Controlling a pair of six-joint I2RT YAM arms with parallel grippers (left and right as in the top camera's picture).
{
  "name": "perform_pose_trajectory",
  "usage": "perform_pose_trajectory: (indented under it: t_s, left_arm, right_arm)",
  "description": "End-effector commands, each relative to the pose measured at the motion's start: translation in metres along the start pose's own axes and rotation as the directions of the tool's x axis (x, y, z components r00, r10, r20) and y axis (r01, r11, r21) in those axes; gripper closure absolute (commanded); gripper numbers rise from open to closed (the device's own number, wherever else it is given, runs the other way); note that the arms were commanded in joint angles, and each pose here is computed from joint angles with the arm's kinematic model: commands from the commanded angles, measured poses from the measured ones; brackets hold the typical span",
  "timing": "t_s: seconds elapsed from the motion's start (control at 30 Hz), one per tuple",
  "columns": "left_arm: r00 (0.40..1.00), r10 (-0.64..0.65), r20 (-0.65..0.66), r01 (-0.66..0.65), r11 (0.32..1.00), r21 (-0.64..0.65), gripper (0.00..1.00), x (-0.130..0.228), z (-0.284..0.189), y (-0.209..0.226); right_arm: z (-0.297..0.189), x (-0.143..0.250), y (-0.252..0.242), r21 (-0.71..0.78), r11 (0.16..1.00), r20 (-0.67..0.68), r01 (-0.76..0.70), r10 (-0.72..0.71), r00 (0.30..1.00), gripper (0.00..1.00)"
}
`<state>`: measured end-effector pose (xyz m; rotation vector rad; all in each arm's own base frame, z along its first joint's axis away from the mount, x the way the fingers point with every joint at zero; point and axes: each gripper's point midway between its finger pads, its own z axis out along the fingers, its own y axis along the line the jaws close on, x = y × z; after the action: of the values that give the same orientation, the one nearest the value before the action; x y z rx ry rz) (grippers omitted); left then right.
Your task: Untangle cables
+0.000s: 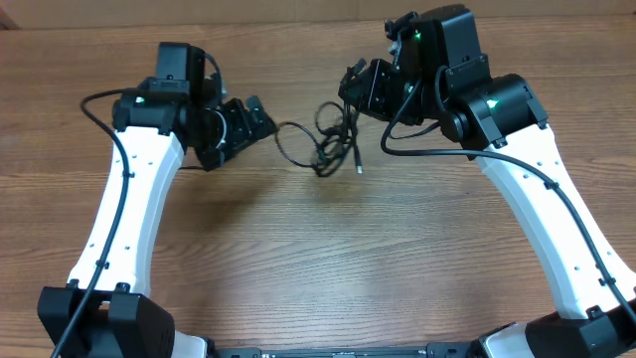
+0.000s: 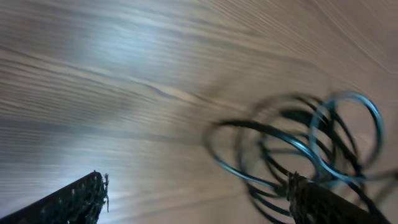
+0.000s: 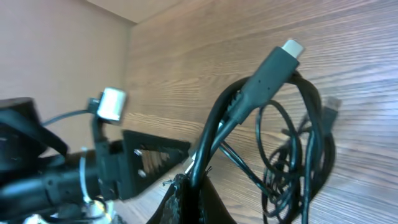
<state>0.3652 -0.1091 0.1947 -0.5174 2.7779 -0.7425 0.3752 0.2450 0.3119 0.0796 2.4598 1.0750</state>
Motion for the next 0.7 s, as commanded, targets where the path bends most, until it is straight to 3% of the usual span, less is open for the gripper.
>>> perform_pose_trajectory:
  t_s: [0.0,0.13,0.43,0.67]
  left_arm:
    - [0.990,-0.116,-0.080,0.122,0.990,0.074,0.03,0.014,0.006,-0.018]
    - [0.957,-0.279,-0.082,0.285,0.955,0.080,0.00,0.012,0.008,-0.026]
    - [0.910,-0.411,-0.060,0.415,0.900,0.130,0.15,-0.002,0.007,-0.037]
    - [0.877,-0.462,-0.134,0.478,0.868,0.134,0.20,0.014,0.011,-0.053]
  right_arm:
    - [-0.024,-0.003,0.038,-0.120,0.992,0.025,0.030,-0.028,0.999,0.96]
    - [-0.024,-0.001,0.041,-0.136,0.990,0.013,0.032,-0.030,0.999,0.96]
    - [-0.024,-0.001,0.041,-0.136,0.991,0.009,0.012,-0.011,1.000,0.96]
    - [-0.024,-0.002,0.041,-0.138,0.990,0.012,0.015,-0.013,1.000,0.96]
